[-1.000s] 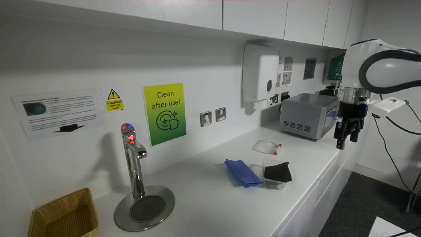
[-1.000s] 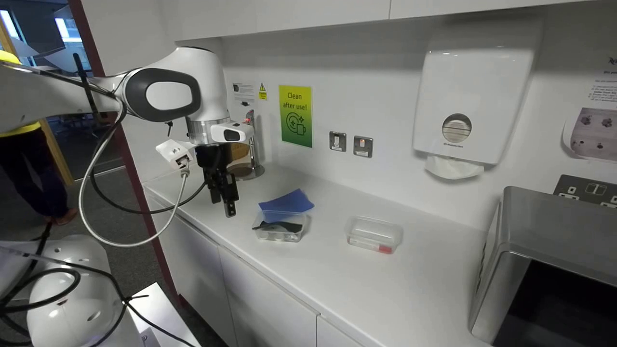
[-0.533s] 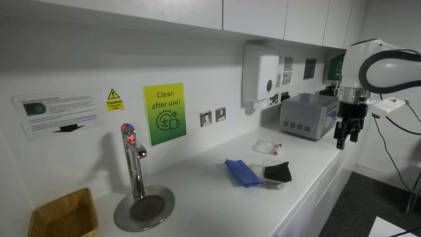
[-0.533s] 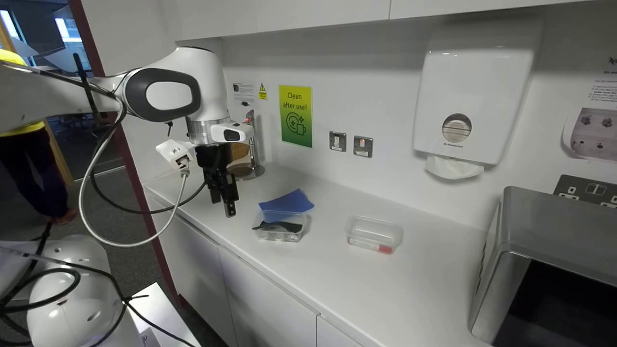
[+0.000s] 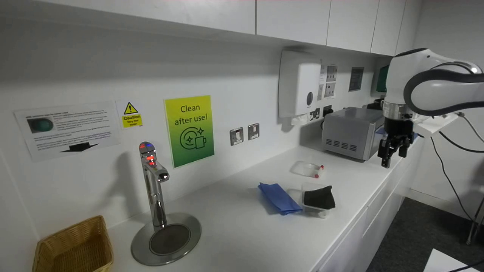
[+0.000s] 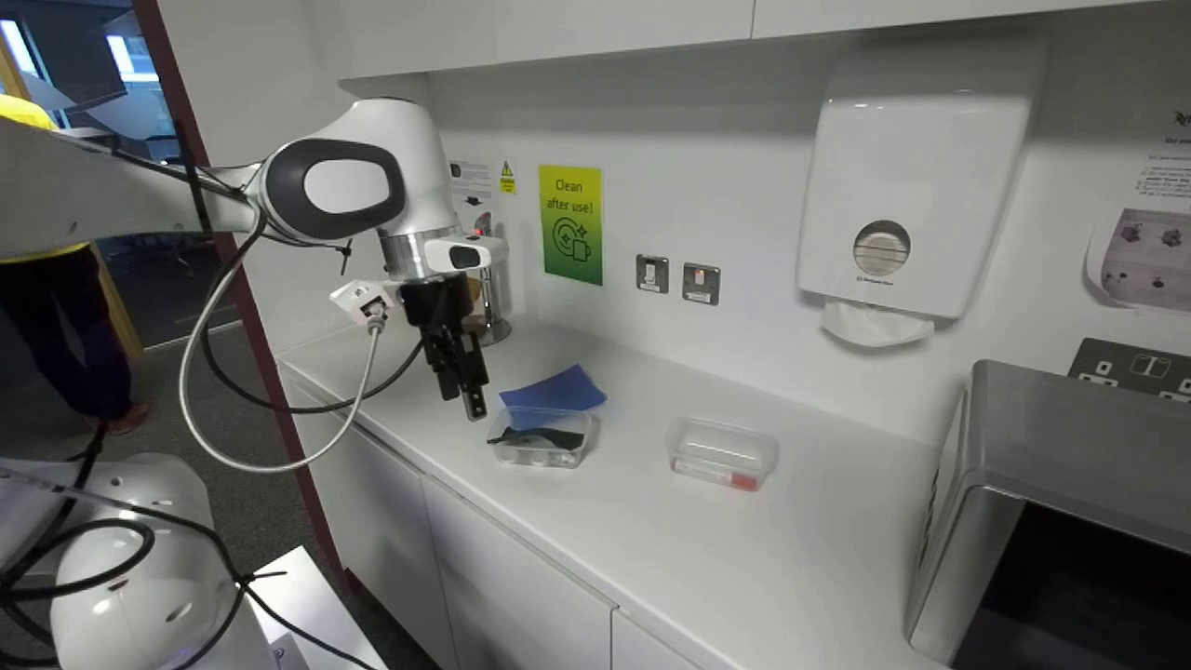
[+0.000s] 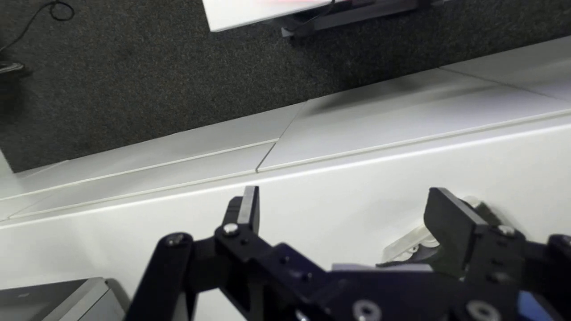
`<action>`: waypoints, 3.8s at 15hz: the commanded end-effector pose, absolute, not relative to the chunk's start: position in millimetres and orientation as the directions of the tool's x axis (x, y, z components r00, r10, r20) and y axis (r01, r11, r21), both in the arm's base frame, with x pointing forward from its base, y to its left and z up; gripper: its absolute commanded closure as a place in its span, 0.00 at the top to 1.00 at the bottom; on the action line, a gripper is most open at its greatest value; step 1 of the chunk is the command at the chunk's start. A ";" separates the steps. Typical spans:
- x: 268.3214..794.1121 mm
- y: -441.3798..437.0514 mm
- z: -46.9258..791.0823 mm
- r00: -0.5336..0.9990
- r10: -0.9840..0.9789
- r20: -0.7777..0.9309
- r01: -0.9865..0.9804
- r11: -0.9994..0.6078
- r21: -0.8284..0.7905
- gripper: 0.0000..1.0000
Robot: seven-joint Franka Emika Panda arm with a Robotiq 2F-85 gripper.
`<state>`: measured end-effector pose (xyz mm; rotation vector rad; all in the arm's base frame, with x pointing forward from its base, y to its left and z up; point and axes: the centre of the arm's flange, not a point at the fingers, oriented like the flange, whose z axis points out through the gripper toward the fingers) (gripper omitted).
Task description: Put the blue paper towel in the bowl
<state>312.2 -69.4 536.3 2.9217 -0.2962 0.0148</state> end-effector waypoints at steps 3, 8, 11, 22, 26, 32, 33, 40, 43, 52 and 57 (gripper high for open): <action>393.8 -99.2 530.4 0.968 -0.245 0.050 -0.249 -0.921 0.300 1.00; 453.9 -75.9 538.8 0.979 -0.197 0.051 -0.202 -0.909 0.366 1.00; 478.1 -40.8 537.9 0.990 -0.130 0.045 -0.137 -0.906 0.400 1.00; 484.3 -8.7 510.5 0.998 -0.065 0.018 -0.067 -0.919 0.388 1.00; 484.3 -8.4 510.5 0.998 -0.065 0.018 -0.067 -0.919 0.388 1.00; 484.3 -8.4 510.5 0.998 -0.065 0.018 -0.066 -0.919 0.388 1.00; 484.3 -8.4 510.5 0.998 -0.065 0.018 -0.066 -0.919 0.388 1.00; 487.6 -7.6 509.4 0.998 -0.064 0.017 -0.065 -0.920 0.385 1.00; 500.3 -4.7 504.1 0.998 -0.068 0.016 -0.069 -0.918 0.390 1.00; 555.7 35.9 493.1 0.997 -0.054 0.049 -0.068 -0.927 0.369 1.00; 582.9 66.8 477.6 0.997 -0.051 0.063 -0.069 -0.939 0.336 1.00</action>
